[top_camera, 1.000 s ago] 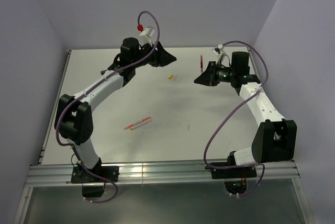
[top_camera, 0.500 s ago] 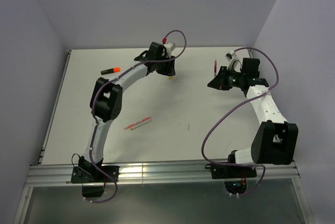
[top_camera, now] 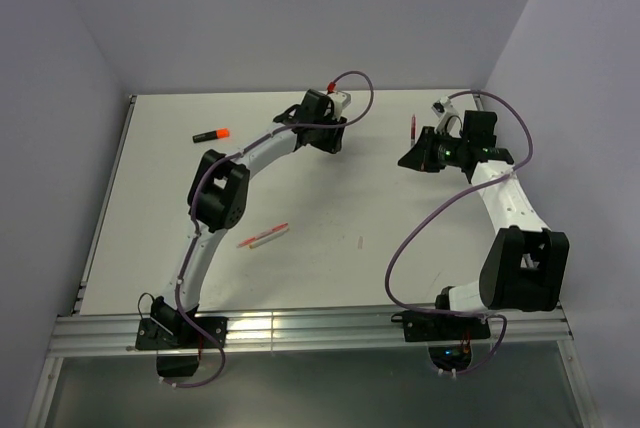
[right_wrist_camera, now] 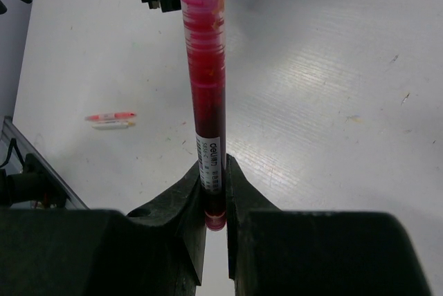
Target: Insert the pens into the pen caps
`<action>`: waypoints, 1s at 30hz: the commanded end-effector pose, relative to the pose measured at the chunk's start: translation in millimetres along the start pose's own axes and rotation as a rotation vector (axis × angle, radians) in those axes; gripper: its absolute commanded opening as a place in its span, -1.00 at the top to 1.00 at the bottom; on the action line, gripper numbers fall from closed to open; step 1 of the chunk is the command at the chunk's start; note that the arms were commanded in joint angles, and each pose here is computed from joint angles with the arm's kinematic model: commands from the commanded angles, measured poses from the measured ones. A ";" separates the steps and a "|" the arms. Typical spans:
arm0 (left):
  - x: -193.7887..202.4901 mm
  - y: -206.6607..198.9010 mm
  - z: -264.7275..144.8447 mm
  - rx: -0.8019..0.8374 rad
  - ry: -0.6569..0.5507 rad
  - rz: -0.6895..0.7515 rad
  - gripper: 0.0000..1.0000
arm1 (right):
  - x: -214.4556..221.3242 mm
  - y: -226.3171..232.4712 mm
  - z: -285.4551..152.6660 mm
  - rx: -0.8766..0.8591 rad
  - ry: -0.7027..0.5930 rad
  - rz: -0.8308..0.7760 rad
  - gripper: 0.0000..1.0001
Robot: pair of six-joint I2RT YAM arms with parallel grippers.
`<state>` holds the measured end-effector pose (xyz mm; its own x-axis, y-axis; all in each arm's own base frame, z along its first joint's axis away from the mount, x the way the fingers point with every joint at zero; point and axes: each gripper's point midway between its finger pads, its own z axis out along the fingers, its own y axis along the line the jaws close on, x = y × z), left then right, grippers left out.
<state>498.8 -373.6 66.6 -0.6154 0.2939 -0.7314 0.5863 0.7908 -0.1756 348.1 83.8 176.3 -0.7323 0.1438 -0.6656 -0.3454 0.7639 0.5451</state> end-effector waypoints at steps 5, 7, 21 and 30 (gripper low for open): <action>-18.4 3.6 9.9 -0.032 -0.071 0.061 0.04 | -22.1 2.8 -2.7 0.001 -0.034 -0.036 1.00; -14.3 5.1 14.7 -0.043 -0.063 0.066 0.05 | -24.3 3.2 -2.4 -0.002 -0.034 -0.034 1.00; 3.6 3.9 32.7 -0.039 -0.026 0.100 0.09 | -26.5 1.7 1.3 -0.008 -0.020 -0.021 1.00; 18.9 7.0 45.4 -0.074 0.013 0.128 0.23 | -25.6 -0.7 1.6 0.000 -0.017 -0.020 1.00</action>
<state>514.0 -382.3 30.3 -0.5579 0.3727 -0.7415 0.6134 0.7870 -0.0660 356.7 82.9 171.2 -0.7589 0.1471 -0.6344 -0.3231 0.7607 0.5629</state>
